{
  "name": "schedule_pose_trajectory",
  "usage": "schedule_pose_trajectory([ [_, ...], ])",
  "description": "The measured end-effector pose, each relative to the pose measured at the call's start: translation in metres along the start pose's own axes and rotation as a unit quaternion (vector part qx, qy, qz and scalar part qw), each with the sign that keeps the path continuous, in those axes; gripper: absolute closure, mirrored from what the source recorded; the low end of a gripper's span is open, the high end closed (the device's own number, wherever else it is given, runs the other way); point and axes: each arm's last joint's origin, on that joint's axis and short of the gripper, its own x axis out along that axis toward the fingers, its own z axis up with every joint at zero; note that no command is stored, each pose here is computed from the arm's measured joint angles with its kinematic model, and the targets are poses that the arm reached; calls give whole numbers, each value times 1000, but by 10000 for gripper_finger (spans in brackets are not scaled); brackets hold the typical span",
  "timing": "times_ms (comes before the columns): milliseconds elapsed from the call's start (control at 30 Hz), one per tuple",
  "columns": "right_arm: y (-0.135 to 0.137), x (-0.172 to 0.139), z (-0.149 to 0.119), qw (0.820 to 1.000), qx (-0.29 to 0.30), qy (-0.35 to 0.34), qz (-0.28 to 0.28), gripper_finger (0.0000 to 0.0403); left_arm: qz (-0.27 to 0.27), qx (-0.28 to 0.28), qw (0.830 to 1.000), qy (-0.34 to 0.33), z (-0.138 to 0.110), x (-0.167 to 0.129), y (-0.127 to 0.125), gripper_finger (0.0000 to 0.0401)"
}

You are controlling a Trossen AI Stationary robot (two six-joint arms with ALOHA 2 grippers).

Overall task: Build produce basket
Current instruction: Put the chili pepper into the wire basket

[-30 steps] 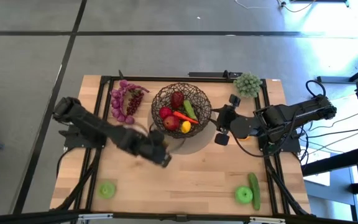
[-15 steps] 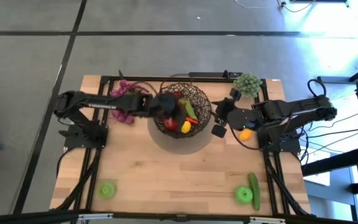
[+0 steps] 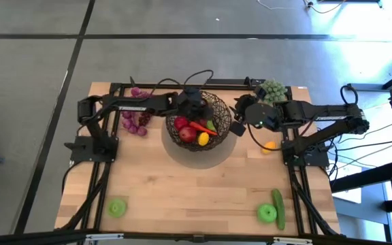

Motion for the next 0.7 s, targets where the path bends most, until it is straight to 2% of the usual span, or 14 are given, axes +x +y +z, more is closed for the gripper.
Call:
schedule_pose_trajectory([
  [200,-6,5,0,1000,-15,6,-12,248,-26,-30,999,-4,-3,29,7,299],
  [533,-10,8,1,1000,-26,9,-15,248,-78,-28,996,-41,-12,68,12,299],
  [700,-10,8,1,999,-29,9,-15,248,-59,-6,997,-40,-21,84,22,299],
])
